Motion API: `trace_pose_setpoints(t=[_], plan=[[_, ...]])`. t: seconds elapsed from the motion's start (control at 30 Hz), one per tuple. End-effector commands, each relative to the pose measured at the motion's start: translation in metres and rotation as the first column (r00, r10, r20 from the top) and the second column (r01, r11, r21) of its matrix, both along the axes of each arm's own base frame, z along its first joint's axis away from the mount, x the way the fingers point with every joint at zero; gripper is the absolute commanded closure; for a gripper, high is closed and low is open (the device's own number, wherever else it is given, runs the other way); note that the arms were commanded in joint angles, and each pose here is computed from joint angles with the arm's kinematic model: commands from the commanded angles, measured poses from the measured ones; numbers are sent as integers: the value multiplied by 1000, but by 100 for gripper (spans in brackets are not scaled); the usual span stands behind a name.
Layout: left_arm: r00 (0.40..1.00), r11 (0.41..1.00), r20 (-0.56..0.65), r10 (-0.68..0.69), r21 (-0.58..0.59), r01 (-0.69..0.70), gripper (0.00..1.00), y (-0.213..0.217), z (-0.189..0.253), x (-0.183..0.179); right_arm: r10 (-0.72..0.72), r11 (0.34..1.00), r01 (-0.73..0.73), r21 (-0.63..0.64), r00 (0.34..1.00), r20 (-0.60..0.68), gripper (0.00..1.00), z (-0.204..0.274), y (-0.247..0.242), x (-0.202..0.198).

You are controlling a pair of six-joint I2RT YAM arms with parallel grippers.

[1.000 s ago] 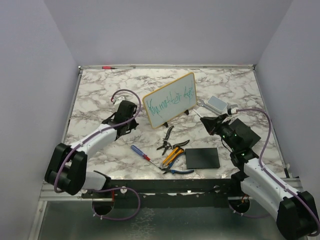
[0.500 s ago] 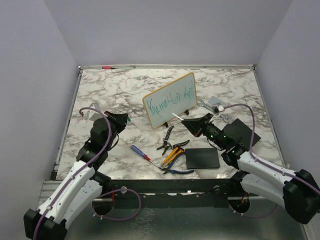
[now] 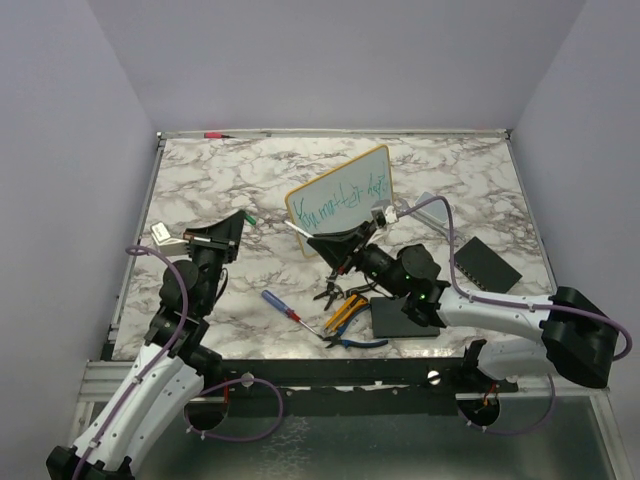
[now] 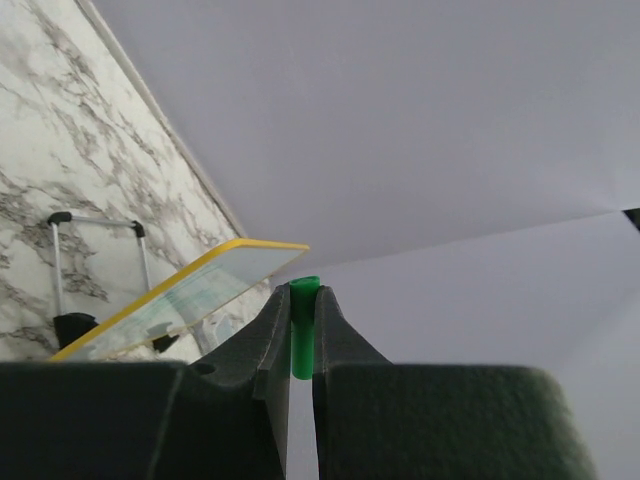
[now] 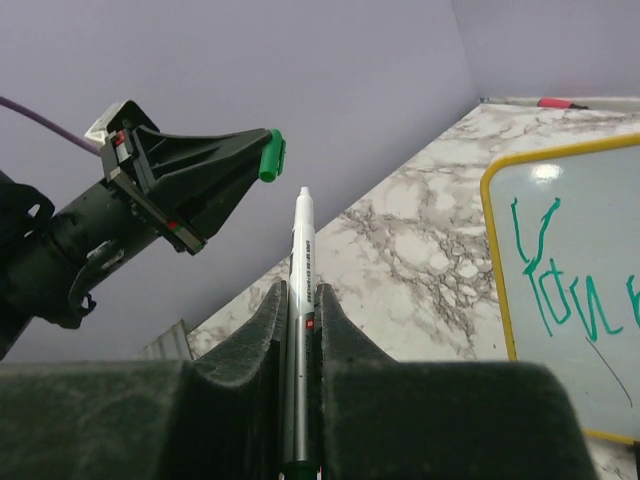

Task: Write a sentence on the whiteboard
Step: Close the whiteboard marker at the center of the board.

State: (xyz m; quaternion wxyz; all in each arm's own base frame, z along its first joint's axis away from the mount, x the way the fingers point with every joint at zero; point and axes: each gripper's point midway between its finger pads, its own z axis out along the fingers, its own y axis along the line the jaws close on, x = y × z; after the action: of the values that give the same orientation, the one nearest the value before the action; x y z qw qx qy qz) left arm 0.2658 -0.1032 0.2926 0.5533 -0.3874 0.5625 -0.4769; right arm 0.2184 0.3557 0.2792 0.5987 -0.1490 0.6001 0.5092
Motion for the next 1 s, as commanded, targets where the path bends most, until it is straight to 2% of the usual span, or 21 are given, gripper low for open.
trace_pose_setpoints(t=[0.0,0.23,0.97], plan=[[997,987,69,-34,-152,45,100,-6,17,0,-55,998,54,21,996,76,99,21,13,7],[994,979,92,-52,-194,69,100,-10,19,1,-55,998,55,-1,996,74,99,16,29,7],[996,972,34,-79,-218,85,100,-16,1,5,-5,1000,6,-12,992,127,99,19,46,-1]])
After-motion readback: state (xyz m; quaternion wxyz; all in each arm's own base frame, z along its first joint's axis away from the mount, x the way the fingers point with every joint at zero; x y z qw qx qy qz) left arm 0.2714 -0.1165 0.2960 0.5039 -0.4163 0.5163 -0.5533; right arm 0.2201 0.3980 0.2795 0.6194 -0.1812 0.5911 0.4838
